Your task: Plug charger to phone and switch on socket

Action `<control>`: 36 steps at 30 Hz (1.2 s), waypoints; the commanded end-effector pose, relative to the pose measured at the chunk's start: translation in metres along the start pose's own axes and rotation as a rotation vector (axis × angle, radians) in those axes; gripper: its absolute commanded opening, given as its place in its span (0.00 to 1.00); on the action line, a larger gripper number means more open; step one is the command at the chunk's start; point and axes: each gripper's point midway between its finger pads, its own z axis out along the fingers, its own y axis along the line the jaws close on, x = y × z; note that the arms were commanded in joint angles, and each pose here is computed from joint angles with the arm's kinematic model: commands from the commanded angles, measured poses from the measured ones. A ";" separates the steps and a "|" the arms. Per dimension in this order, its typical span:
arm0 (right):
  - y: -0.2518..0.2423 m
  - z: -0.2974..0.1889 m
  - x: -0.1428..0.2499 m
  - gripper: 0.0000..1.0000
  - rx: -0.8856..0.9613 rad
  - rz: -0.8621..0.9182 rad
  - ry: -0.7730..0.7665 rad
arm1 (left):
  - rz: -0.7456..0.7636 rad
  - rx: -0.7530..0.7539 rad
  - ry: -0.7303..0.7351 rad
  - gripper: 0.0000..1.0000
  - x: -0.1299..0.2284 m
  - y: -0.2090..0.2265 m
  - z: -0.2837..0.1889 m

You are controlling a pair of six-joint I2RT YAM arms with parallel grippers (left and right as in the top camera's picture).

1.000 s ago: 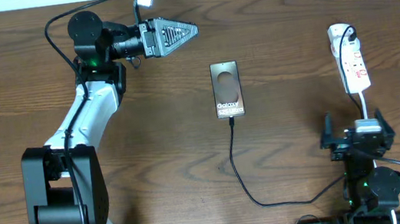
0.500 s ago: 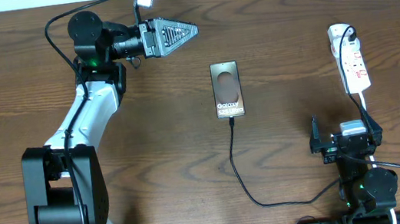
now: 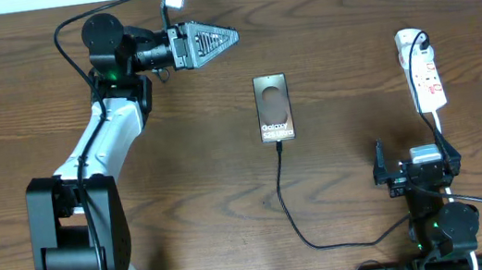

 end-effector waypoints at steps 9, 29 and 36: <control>0.002 0.000 0.000 0.99 -0.010 0.013 -0.005 | 0.041 0.010 0.009 0.96 -0.002 -0.010 0.000; 0.002 0.000 0.000 0.99 -0.010 0.013 -0.005 | 0.053 0.012 0.009 0.96 -0.003 -0.016 0.000; 0.002 0.000 0.000 0.99 -0.010 0.013 -0.005 | 0.143 0.029 0.005 0.96 -0.008 -0.057 -0.001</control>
